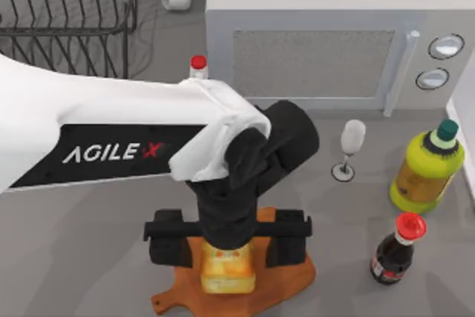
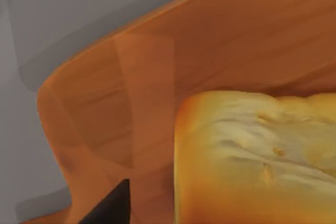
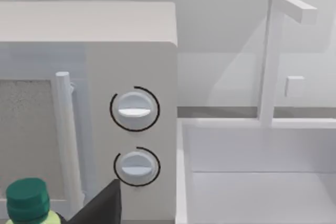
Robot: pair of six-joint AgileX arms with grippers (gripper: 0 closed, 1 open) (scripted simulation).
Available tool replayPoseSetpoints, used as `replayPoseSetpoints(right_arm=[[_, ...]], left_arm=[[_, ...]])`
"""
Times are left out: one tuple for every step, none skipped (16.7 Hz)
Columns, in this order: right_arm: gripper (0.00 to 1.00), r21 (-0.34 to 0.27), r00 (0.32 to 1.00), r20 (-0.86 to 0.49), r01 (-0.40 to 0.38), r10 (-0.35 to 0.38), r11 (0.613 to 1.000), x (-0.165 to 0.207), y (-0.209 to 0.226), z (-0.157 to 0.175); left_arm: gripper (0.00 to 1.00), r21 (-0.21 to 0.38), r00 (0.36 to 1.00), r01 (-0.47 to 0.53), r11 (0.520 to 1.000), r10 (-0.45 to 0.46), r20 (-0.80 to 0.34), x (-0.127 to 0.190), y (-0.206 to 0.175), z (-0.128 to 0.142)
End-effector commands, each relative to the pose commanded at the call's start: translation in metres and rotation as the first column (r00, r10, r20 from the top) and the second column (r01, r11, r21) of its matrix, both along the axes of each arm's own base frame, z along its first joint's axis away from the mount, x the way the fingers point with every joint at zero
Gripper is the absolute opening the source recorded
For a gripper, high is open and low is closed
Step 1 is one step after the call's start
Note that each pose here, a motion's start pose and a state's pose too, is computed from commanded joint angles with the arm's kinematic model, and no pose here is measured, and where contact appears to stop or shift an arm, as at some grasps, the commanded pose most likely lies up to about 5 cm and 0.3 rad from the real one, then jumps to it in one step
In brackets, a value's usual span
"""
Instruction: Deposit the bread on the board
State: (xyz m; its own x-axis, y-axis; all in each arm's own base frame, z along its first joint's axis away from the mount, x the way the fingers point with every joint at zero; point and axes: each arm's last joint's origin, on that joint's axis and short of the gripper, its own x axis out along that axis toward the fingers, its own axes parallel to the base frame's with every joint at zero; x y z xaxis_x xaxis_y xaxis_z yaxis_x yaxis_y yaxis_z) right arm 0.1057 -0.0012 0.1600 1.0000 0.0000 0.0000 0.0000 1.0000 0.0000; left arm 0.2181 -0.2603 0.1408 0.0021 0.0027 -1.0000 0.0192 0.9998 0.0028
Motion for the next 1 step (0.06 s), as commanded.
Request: replayPoseSetpoints(right_arm=[[1.00, 0.000, 1.000, 0.000, 0.000, 0.000, 1.000, 0.0000, 0.0000, 0.0000]], left_arm=[[1.00, 0.000, 1.000, 0.000, 1.000, 0.000, 0.000, 0.0000, 0.0000, 0.0000]])
